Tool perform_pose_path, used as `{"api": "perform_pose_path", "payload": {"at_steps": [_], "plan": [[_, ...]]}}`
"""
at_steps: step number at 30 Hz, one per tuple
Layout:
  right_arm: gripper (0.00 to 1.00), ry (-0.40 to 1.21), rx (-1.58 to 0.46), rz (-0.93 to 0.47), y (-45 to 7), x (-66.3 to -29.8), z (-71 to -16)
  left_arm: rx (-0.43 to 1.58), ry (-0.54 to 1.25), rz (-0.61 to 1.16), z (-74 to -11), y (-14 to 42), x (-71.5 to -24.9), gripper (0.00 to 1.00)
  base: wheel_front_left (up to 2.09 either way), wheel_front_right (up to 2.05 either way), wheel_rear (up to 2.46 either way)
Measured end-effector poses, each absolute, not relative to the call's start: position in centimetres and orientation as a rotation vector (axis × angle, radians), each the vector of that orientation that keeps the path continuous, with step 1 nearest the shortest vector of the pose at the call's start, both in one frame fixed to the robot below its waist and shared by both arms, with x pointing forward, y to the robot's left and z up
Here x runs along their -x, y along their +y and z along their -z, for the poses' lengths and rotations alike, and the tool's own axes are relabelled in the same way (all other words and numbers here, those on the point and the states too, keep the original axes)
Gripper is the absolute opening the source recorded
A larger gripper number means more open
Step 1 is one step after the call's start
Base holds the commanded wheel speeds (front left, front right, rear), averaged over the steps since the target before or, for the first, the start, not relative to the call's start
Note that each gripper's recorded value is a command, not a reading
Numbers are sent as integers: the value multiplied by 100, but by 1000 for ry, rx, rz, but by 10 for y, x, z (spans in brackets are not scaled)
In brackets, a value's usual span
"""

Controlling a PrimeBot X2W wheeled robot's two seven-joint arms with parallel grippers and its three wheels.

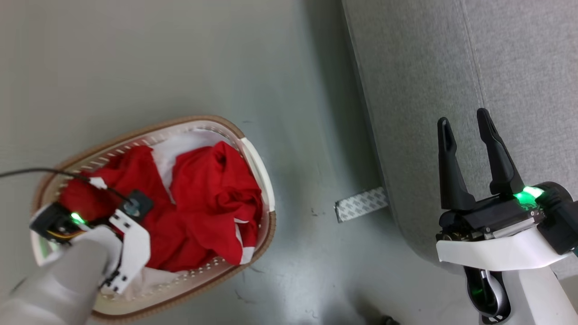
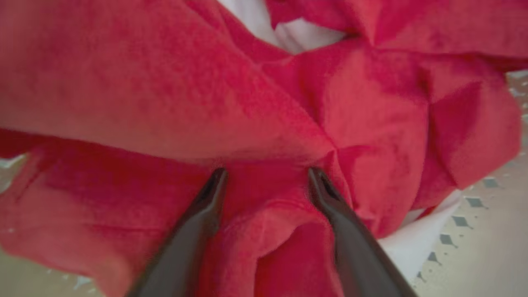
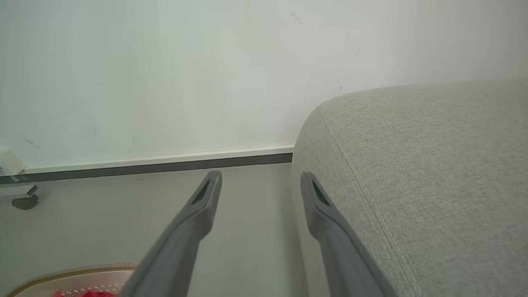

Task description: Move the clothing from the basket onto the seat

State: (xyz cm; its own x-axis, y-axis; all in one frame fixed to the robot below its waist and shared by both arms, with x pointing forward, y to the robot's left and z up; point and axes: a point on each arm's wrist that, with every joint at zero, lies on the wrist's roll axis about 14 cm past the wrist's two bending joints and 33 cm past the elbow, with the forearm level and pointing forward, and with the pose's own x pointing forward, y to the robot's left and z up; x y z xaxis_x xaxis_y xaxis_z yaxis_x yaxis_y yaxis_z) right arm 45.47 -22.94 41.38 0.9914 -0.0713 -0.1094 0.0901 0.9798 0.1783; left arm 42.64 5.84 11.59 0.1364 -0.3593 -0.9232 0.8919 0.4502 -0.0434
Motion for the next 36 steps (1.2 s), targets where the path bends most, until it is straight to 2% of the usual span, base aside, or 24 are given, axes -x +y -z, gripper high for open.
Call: {"api": "perform_pose_path", "payload": {"at_steps": [3, 4, 5, 6, 7, 12, 21, 36], "plan": [[100, 119, -187, 94, -233, -453, -408, -632, 1112, 1002, -104, 60, -422, 100, 0, 0, 0], [100, 123, -184, 98, -234, -452, -407, -629, 1119, 1006, -101, 58, -420, 96, 0, 0, 0], [100, 126, -182, 101, -235, -452, -406, -629, 1123, 1011, -99, 57, -419, 47, 0, 0, 0], [100, 129, -181, 104, -236, -451, -405, -628, 1125, 1014, -99, 56, -418, 29, 0, 0, 0], [100, 129, -182, 105, -236, -450, -406, -628, 1123, 1016, -99, 56, -417, 0, 0, 0, 0], [100, 117, -177, 98, -234, -450, -412, -616, 1103, 1022, -109, 52, -414, 0, 0, 0, 0], [100, 71, -167, 65, -225, -452, -429, -444, 967, 970, -152, 27, -423, 0, 0, 0, 0], [100, -29, -186, -44, -188, -451, -473, -189, 615, 843, -281, 0, -455, 0, 0, 0, 0]]}}
